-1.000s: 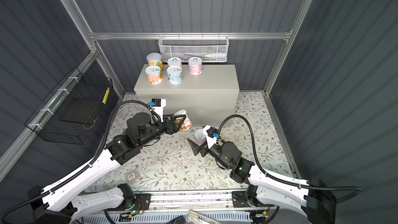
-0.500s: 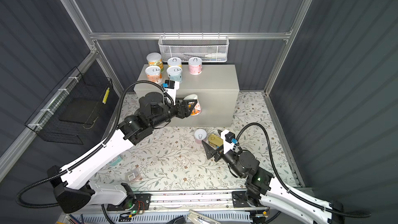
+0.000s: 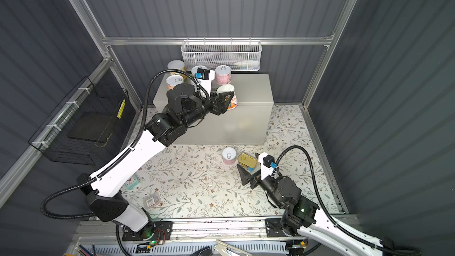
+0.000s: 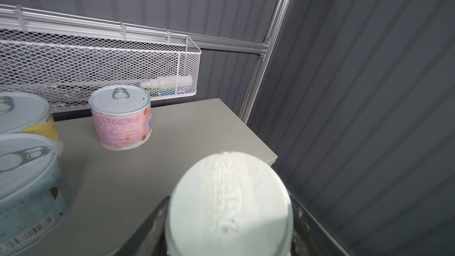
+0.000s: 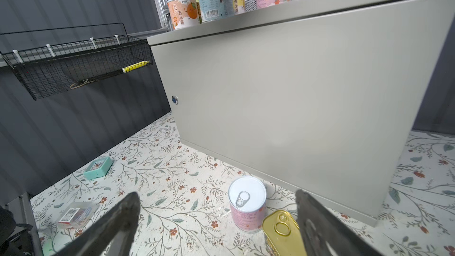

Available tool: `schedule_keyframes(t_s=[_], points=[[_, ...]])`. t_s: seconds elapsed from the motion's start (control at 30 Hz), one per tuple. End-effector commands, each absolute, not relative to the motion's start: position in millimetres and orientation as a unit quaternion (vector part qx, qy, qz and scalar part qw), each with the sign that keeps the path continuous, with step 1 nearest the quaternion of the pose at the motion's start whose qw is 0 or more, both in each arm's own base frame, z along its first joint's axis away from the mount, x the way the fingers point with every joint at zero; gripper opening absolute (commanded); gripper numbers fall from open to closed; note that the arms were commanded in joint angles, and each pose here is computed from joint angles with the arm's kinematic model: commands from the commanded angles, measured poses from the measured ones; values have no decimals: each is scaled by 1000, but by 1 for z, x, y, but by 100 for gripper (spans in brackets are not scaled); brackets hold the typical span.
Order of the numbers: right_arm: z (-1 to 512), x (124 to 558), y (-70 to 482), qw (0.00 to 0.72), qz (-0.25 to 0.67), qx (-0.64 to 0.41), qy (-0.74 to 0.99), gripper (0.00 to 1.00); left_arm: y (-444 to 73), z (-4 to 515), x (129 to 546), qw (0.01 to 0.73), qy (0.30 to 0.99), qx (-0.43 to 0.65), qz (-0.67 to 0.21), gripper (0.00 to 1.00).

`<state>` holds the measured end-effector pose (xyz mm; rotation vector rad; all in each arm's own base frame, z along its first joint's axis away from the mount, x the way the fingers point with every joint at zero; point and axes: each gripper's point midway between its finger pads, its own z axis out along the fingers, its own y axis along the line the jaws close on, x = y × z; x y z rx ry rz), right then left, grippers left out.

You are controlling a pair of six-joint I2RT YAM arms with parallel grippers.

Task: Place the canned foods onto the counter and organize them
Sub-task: 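Lift the can onto the cabinet top with the left gripper while the right gripper withdraws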

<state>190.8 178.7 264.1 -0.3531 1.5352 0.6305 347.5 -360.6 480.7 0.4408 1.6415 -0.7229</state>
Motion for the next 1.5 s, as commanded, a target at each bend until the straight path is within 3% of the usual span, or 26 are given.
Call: schedule_keyframes(t_s=[0.0, 0.57, 1.07, 1.13, 1.23, 1.47], points=[[257, 190, 175, 653, 280, -149, 687, 99, -349, 521, 356, 663, 671, 181, -276, 32], [246, 183, 171, 638, 296, -146, 696, 99, -346, 507, 408, 702, 679, 167, -133, 32], [237, 173, 153, 624, 309, -122, 707, 99, -339, 484, 456, 693, 700, 133, -110, 34], [237, 171, 150, 623, 310, -120, 708, 99, -336, 484, 458, 693, 701, 130, -108, 47], [235, 169, 147, 616, 310, -118, 715, 99, -340, 484, 456, 691, 700, 138, -122, 99], [232, 171, 143, 608, 300, -109, 727, 99, -338, 490, 441, 680, 704, 137, -153, 100]])
